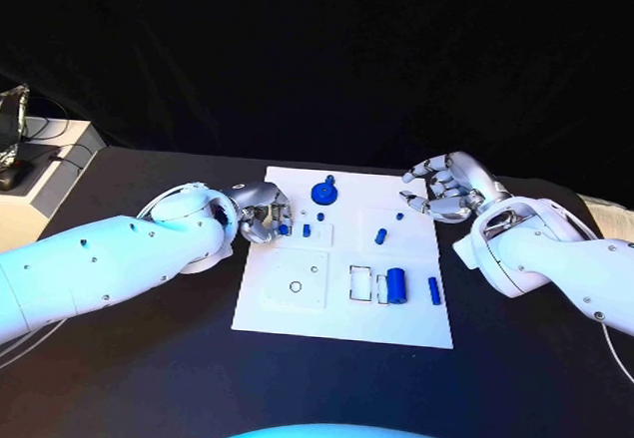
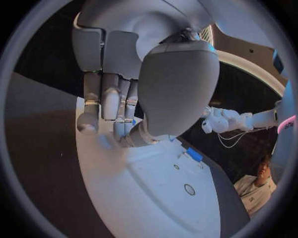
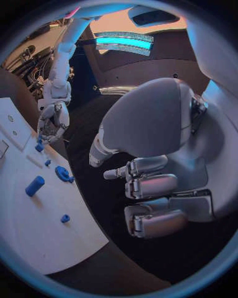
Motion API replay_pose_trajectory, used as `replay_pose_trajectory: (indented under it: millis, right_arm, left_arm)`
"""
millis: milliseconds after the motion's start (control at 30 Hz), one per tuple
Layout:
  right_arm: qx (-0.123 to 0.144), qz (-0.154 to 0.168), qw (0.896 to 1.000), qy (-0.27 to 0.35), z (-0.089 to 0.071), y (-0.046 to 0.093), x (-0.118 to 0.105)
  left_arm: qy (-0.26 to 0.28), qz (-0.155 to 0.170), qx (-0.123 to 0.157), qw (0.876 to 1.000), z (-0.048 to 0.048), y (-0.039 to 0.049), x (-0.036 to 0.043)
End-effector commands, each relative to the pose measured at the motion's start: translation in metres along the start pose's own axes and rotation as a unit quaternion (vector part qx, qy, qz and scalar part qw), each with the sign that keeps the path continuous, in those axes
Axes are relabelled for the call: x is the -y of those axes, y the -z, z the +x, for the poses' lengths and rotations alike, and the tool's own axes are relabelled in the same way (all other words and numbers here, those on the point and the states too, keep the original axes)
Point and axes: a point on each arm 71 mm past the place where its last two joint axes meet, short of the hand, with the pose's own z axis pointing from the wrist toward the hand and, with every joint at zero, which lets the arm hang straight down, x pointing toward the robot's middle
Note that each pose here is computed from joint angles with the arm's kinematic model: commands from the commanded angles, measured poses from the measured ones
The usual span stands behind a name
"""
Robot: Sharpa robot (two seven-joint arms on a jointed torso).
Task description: Assemble the parts on the task board
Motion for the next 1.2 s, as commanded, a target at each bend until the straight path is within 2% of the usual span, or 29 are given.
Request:
replay_pose_trajectory:
  millis: [33,467,967,1200]
  right_arm:
    - [-0.003,-0.009,1.0,0.005,0.001,0.0,-0.001]
    - [-0.003,-0.008,1.0,0.005,0.0,0.001,-0.001]
    - [-0.003,-0.007,1.0,0.004,0.0,0.001,-0.001]
    - [-0.003,-0.007,1.0,0.004,0.0,0.001,0.0]
  left_arm:
    - [0.03,0.012,0.025,0.999,-0.0025,0.0022,0.0014]
    - [0.057,0.01,0.038,0.998,-0.0036,0.0086,-0.0046]
    - [0.079,-0.001,0.036,0.996,-0.0032,0.0085,-0.0108]
    - [0.089,-0.009,0.028,0.996,0.0013,0.0075,-0.0159]
